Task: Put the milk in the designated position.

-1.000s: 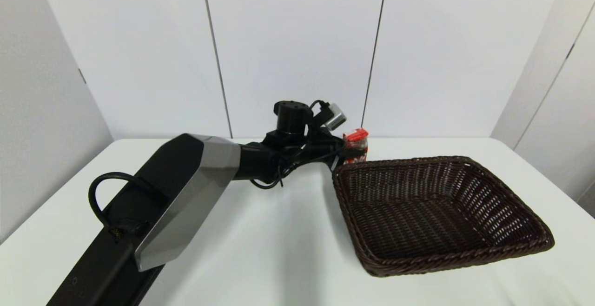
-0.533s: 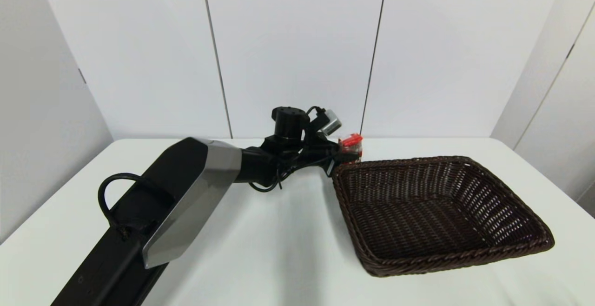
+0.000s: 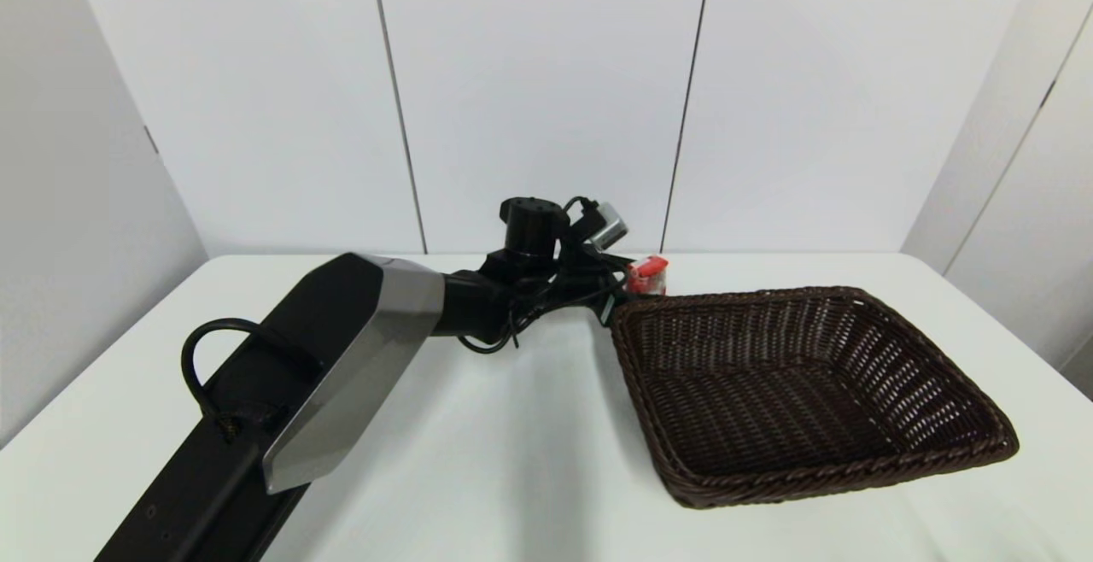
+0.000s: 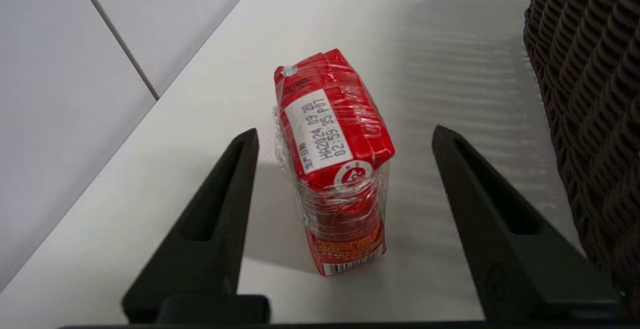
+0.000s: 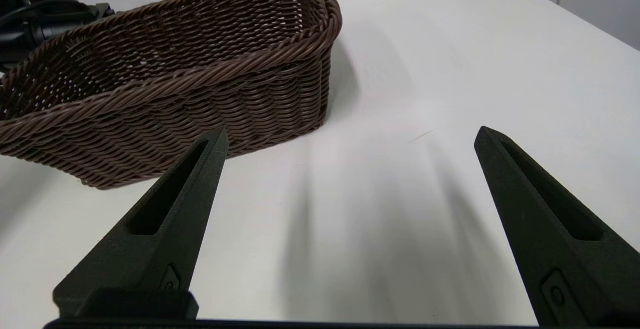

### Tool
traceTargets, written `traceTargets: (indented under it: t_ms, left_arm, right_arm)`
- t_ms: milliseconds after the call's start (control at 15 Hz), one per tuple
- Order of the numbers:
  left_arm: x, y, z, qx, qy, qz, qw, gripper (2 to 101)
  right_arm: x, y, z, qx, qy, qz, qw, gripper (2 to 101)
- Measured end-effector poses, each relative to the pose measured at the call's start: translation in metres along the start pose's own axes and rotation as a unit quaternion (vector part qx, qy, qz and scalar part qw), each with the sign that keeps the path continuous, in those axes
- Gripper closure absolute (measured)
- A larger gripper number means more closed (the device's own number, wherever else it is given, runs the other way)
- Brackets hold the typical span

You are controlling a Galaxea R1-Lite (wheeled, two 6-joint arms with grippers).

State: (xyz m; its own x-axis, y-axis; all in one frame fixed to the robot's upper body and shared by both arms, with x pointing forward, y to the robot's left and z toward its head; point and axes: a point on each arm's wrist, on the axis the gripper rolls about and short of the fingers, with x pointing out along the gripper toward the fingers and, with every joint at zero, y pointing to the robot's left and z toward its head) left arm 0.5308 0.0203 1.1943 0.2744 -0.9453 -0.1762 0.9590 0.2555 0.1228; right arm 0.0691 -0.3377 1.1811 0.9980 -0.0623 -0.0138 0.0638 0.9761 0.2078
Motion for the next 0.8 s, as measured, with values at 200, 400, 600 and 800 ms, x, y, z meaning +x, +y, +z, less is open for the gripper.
traceTargets:
  t_ms: [200, 400, 600, 800]
  left_arm:
    - [-0.001, 0.001, 0.001, -0.001, 0.001, 0.001, 1.0, 23.1]
    - [-0.004, 0.003, 0.005, 0.001, -0.001, 0.004, 1.0, 17.7]
    - [-0.013, 0.006, 0.012, -0.007, 0.008, 0.007, 1.0, 13.8]
    - [-0.025, 0.015, 0.024, 0.0, 0.001, 0.02, 1.0, 11.1]
  right_arm:
    - [0.0, 0.0, 0.0, 0.0, 0.0, 0.0, 1.0, 4.6]
    - [0.0, 0.0, 0.0, 0.0, 0.0, 0.0, 1.0, 4.6]
    - [0.0, 0.0, 0.0, 0.0, 0.0, 0.0, 1.0, 4.6]
    - [0.0, 0.0, 0.0, 0.0, 0.0, 0.0, 1.0, 4.6]
